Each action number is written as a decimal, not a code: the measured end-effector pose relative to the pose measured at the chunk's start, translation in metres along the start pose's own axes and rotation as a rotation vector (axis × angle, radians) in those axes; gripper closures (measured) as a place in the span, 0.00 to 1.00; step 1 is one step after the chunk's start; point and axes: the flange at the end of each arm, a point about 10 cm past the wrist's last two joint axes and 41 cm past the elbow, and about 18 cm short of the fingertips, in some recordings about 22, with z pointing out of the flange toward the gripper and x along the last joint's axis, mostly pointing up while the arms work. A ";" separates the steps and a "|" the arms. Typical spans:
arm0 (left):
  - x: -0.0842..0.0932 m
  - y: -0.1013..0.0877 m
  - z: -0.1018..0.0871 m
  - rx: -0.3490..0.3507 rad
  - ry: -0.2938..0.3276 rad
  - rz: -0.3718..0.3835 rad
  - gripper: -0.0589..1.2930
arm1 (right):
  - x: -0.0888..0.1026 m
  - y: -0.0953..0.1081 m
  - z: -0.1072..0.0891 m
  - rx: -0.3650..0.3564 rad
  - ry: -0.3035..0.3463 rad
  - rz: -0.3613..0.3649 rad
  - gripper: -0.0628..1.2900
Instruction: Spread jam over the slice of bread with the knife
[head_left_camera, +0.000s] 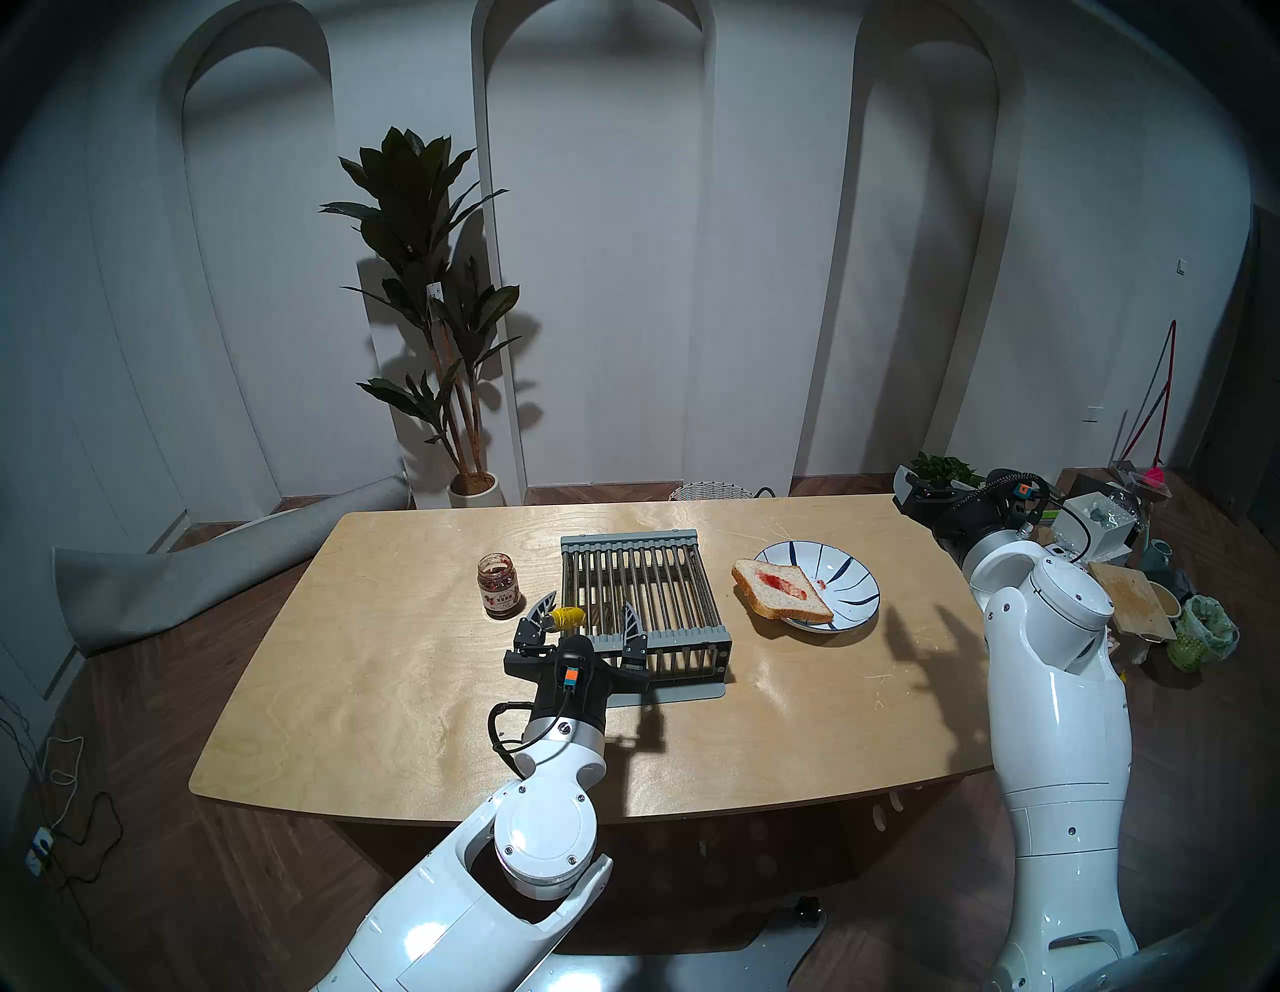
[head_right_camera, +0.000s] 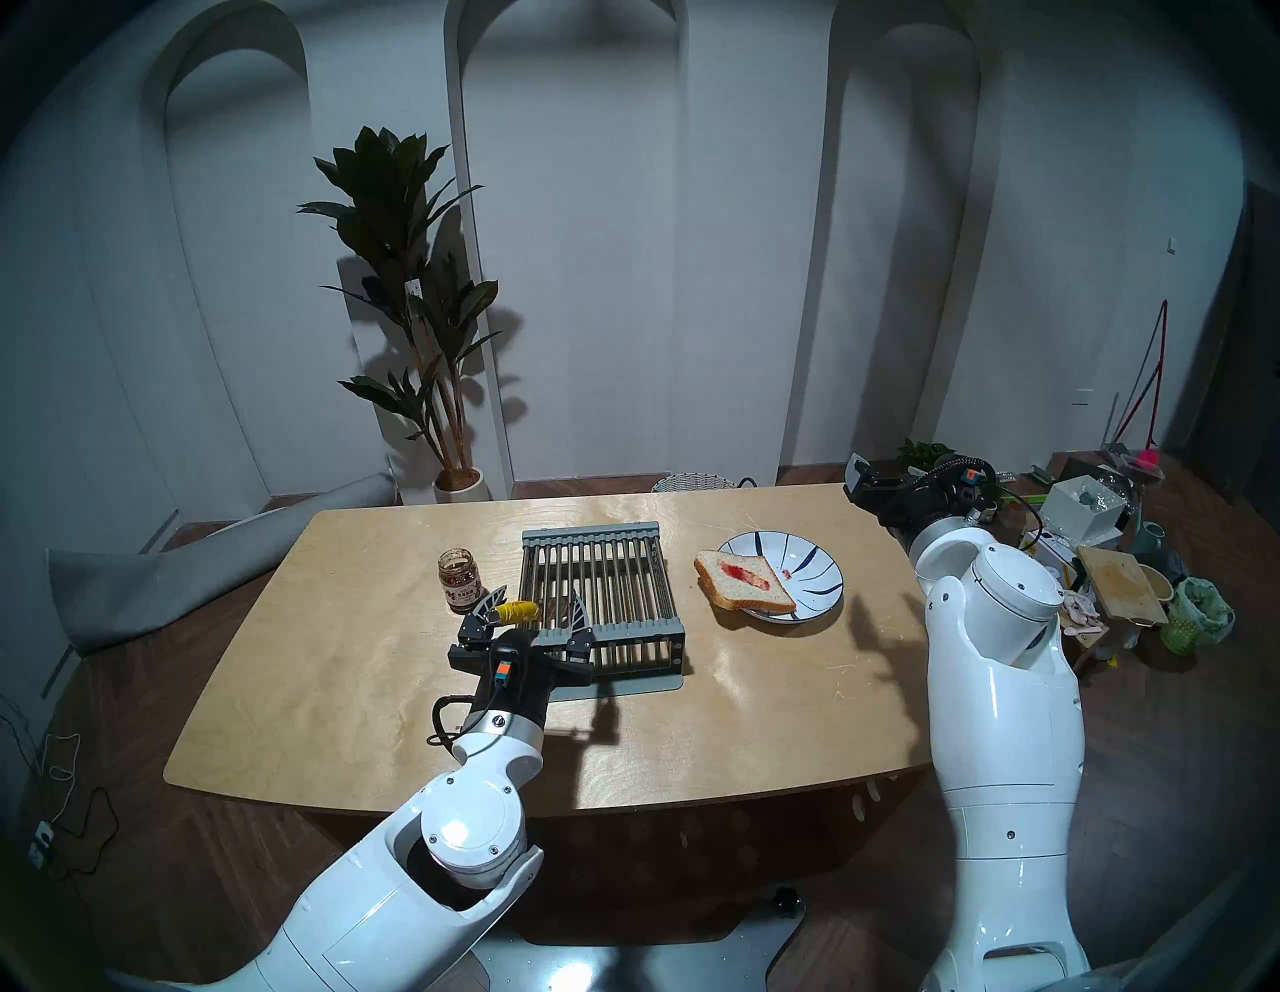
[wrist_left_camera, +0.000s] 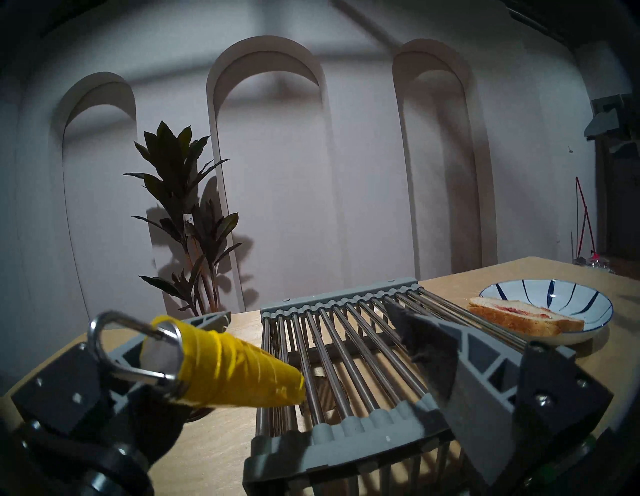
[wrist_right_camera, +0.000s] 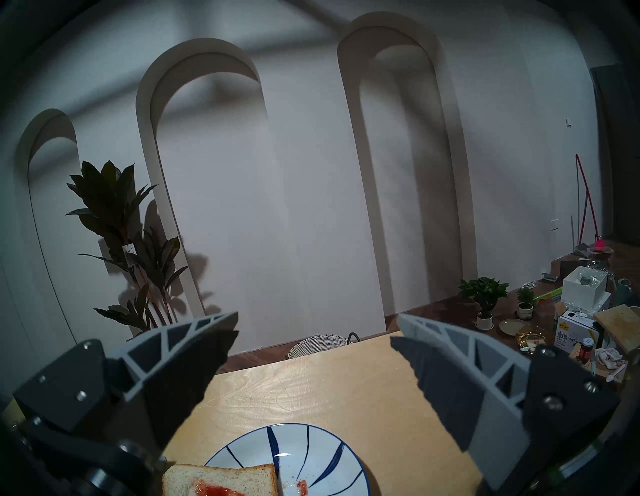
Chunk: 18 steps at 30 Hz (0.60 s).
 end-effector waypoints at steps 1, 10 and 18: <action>-0.001 0.001 -0.001 -0.001 -0.002 0.012 0.06 | 0.000 0.000 0.000 0.000 0.000 0.001 0.07; -0.005 0.004 -0.004 0.022 0.010 0.152 0.06 | 0.000 0.001 -0.001 0.003 0.002 0.009 0.07; -0.001 0.006 -0.004 0.053 0.023 0.281 0.06 | 0.000 0.002 -0.002 0.006 0.002 0.014 0.07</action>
